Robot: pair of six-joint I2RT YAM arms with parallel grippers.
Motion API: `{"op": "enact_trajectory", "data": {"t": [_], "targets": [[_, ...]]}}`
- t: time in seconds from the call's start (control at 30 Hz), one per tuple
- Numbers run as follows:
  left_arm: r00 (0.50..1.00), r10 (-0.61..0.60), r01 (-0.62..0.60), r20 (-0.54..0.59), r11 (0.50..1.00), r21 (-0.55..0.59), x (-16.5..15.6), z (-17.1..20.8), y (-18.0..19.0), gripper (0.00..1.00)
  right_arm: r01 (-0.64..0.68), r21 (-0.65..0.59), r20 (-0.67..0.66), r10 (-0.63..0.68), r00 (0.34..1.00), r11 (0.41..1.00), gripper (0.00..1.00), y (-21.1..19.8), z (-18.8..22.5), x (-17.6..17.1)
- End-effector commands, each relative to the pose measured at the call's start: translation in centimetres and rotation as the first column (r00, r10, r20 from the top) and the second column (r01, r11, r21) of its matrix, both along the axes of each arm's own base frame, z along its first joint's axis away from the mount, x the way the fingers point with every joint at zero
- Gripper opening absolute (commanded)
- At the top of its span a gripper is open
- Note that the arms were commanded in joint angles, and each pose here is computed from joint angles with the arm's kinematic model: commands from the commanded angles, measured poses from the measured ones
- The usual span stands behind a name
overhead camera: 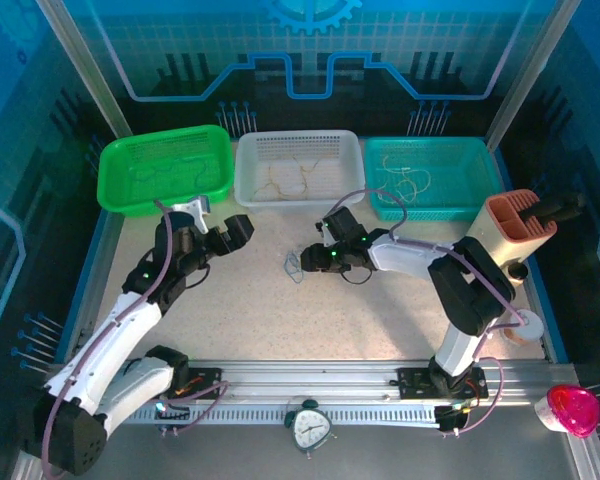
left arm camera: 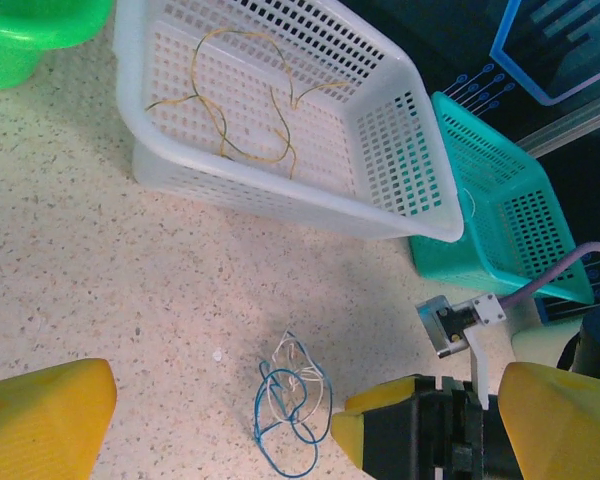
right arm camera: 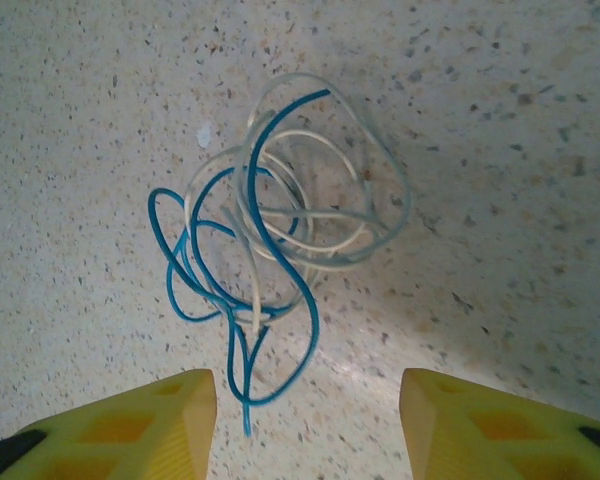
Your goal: Untangle the cables
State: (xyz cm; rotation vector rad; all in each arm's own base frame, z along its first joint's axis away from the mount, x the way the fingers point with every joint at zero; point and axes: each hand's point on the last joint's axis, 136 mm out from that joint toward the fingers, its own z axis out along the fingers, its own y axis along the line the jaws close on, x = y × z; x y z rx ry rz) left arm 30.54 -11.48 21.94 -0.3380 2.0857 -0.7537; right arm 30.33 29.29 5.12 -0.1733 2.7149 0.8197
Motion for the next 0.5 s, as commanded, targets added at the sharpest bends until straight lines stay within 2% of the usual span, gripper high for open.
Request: {"op": "enact_trajectory", "data": {"t": [0.0, 0.2, 0.37, 0.47], "targets": [[1.0, 0.017, -0.017, 0.008, 1.0, -0.007, -0.2, 0.1, 0.1, 0.99, 0.007, 0.076, 0.019, -0.009, 1.0, 0.997, 0.5, 2.2, 1.1, 1.0], [1.0, -0.022, 0.022, 0.018, 1.0, 0.005, -0.2, 0.3, -1.0, 0.99, 0.02, 0.094, -0.002, -0.019, 1.0, 0.995, 0.4, 3.0, 0.2, 1.4], [0.999, -0.048, 0.047, 0.021, 0.999, 0.014, -0.1, 0.2, -1.7, 0.99, 0.024, 0.093, -0.013, -0.023, 1.0, 0.995, 0.22, 3.0, -0.4, 1.1], [0.999, -0.05, 0.049, 0.022, 0.999, 0.02, 0.1, 0.2, -1.9, 0.99, 0.018, 0.096, 0.002, -0.018, 1.0, 0.995, 0.08, 2.7, 0.2, 0.9]]}}
